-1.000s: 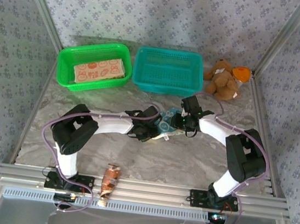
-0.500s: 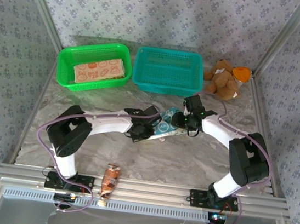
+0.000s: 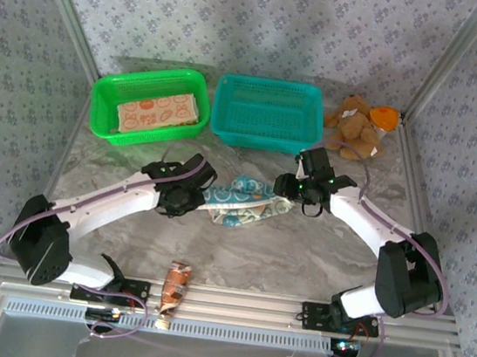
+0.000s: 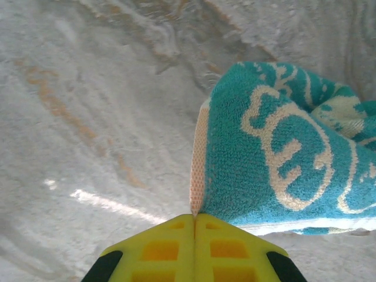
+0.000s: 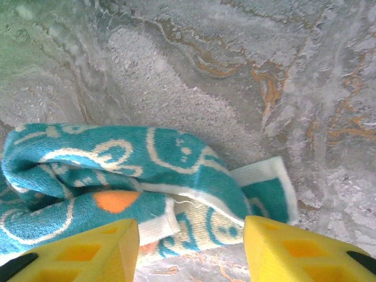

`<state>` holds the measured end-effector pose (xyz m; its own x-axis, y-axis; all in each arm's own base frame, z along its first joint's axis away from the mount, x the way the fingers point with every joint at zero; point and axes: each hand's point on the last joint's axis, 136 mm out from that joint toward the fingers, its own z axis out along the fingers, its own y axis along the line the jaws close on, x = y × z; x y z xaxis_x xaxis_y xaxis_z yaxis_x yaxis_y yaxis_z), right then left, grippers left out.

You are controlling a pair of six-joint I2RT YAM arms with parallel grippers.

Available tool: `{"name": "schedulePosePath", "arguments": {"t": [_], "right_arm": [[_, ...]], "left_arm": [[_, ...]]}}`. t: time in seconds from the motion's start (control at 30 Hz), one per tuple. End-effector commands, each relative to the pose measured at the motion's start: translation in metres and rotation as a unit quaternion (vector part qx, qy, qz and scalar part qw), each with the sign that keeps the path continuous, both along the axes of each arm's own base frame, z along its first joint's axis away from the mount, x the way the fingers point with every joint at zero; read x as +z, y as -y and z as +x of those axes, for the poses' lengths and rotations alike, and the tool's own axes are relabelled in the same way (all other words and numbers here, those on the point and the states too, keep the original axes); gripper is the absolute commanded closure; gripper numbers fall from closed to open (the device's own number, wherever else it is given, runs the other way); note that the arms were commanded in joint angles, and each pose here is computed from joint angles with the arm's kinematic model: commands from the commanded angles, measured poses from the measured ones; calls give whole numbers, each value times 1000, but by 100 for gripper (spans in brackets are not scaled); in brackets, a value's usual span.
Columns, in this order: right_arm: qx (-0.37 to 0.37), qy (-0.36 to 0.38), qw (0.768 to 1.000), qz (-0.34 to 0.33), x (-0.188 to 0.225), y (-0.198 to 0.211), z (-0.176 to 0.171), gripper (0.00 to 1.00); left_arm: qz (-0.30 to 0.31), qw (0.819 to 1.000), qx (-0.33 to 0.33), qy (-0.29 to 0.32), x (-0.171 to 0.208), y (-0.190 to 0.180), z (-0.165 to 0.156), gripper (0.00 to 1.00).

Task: Fold and stack the towels

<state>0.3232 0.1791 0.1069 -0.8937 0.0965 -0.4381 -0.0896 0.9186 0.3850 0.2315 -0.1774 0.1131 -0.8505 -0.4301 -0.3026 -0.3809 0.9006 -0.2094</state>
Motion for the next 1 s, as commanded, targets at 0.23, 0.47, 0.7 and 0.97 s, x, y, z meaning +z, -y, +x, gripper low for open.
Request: {"name": "schedulePosePath", "arguments": {"t": [0.23, 0.47, 0.7, 0.97], "right_arm": [[-20, -69, 991, 112, -27, -37, -19, 60], [-56, -92, 983, 149, -41, -44, -14, 57], [-63, -104, 980, 159, -48, -48, -16, 59], [-63, -105, 980, 158, -50, -48, -20, 83]], "left_arm": [[9, 1000, -29, -8, -2, -5, -7, 100], [4, 999, -34, -10, -4, -4, -9, 100], [1, 999, -34, -8, -4, -5, -9, 100], [-2, 999, -34, -7, -3, -3, -8, 100]]}}
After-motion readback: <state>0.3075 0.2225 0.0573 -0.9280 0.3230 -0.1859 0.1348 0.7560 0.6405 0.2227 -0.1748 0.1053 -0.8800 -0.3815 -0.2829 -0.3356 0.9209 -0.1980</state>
